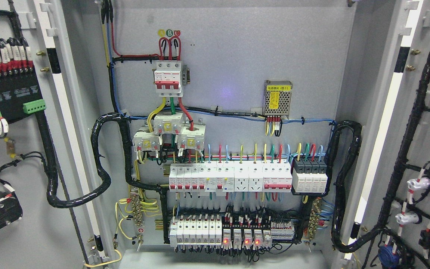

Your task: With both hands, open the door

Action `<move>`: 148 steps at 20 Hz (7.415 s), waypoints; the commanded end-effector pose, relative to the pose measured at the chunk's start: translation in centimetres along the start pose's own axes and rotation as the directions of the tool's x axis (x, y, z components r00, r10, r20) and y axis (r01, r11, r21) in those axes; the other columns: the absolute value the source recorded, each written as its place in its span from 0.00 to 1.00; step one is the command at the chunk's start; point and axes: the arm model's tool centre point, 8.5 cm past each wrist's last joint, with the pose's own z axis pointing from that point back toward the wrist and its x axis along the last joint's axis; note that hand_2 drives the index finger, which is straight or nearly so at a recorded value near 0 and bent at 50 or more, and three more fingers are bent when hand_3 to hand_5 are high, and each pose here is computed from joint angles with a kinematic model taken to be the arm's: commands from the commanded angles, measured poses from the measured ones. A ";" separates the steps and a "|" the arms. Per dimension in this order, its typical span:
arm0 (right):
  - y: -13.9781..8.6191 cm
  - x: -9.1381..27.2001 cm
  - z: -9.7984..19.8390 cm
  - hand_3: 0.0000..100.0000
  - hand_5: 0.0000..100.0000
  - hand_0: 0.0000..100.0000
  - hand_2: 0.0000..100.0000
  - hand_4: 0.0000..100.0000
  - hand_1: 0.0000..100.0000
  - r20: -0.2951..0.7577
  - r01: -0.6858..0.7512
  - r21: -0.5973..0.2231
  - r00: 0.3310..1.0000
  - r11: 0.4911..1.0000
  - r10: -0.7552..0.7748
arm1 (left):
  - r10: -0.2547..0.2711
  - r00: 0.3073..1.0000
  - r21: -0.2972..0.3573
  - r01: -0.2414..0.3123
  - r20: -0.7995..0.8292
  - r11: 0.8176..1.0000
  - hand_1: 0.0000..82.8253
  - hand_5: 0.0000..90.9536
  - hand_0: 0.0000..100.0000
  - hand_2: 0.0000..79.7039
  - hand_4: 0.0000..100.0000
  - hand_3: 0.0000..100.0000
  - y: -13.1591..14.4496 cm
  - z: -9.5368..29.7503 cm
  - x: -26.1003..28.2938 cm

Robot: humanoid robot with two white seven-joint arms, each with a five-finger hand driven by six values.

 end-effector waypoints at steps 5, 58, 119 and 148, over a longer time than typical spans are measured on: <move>-1.6 0.6 1.5 0.00 0.00 0.00 0.00 0.00 0.00 -0.006 -0.037 -0.074 0.999 0.997 0.037 | 0.011 0.999 0.039 -0.010 -0.040 0.999 0.00 0.00 0.00 0.00 0.00 0.00 3.3 -0.5 -0.6; -0.6 2.2 3.6 0.00 0.00 0.00 0.00 0.00 0.00 -0.054 0.036 -0.046 0.998 0.998 -0.038 | 0.087 0.990 -0.179 -0.107 -0.114 0.978 0.00 0.00 0.00 0.00 0.00 0.00 -4.3 3.0 0.5; 13.7 -11.1 54.3 0.00 0.00 0.00 0.00 0.00 0.00 -0.980 0.183 -0.015 -0.200 0.983 0.022 | 0.156 -0.148 0.186 -0.221 -0.977 0.957 0.00 0.00 0.00 0.00 0.00 0.00 -17.7 49.1 -23.6; 17.4 -17.2 54.0 0.00 0.00 0.00 0.00 0.00 0.00 -0.772 0.090 -0.040 -0.634 0.995 0.026 | 0.151 -0.464 0.228 -0.114 -0.873 0.967 0.00 0.00 0.00 0.00 0.00 0.00 -20.5 51.0 -23.0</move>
